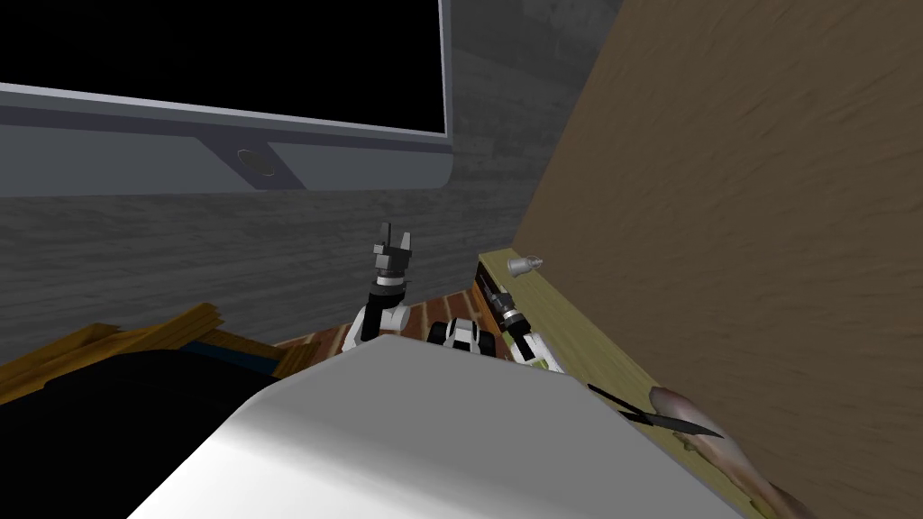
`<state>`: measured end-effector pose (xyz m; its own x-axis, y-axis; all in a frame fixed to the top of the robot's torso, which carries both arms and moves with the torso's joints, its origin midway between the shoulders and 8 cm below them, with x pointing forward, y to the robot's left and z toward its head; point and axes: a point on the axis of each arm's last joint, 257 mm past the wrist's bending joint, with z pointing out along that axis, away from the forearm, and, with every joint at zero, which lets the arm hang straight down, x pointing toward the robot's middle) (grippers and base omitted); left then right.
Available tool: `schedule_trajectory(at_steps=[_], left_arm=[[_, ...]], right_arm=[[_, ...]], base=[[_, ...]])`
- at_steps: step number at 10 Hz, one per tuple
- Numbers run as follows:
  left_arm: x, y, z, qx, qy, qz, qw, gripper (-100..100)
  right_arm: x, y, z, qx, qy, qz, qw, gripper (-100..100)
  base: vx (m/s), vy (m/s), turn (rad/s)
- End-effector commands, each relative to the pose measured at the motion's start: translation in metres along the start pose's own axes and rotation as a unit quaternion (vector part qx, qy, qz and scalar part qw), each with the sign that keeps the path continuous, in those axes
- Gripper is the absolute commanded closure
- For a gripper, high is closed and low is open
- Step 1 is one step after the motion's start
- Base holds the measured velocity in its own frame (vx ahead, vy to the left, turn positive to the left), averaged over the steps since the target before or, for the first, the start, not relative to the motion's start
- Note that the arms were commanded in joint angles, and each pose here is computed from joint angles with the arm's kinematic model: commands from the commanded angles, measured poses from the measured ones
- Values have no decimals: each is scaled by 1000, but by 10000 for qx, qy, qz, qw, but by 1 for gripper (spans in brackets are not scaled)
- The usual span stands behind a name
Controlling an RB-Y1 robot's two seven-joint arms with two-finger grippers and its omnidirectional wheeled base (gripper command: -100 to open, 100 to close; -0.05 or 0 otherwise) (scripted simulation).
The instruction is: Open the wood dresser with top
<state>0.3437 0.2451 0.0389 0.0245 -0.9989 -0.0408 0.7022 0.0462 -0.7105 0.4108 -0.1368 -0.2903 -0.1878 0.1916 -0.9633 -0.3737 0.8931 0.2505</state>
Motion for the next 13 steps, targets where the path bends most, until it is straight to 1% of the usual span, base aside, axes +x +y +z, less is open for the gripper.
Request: schedule_trajectory(at_steps=[1,2,3,4,5,6,7,8,9,10,11,12,13], left_arm=[[0,0,0,0,0,0,10000,0],[0,0,0,0,0,0,10000,0],[0,0,0,0,0,0,10000,0],[0,0,0,0,0,0,10000,0],[0,0,0,0,0,0,10000,0],[0,0,0,0,0,0,10000,0],[0,0,0,0,0,0,10000,0],[0,0,0,0,0,0,10000,0],[0,0,0,0,0,0,10000,0],[0,0,0,0,0,0,10000,0],[0,0,0,0,0,0,10000,0],[0,0,0,0,0,0,10000,0],[0,0,0,0,0,0,10000,0]], right_arm=[[41,-10,-1,88,517,-650,9965,-100],[42,-10,-1,74,535,-765,9956,-100],[60,-15,-2,90,778,-1138,9904,-100],[66,-18,-4,98,851,-1243,9885,-100],[86,-27,-7,116,1124,-1637,9800,-100],[88,-27,-8,108,1149,-1723,9783,-100],[107,-37,-13,121,1420,-2115,9669,-100],[108,-37,-13,106,1426,-2200,9650,-100],[126,-48,-18,107,1679,-2596,9510,-100],[126,-48,-18,94,1683,-2669,9489,-100],[141,-59,-24,85,1903,-3047,9332,-100],[142,-60,-24,72,1917,-3125,9303,-100],[156,-72,-31,57,2129,-3500,9122,-100]], base=[[20,-11,97],[18,-11,55],[19,-11,121],[13,-13,55],[11,-14,115],[11,-13,54],[10,-13,88],[8,-11,69],[8,-12,136],[5,-14,49],[2,-11,120],[0,-12,53],[-3,-11,90]])
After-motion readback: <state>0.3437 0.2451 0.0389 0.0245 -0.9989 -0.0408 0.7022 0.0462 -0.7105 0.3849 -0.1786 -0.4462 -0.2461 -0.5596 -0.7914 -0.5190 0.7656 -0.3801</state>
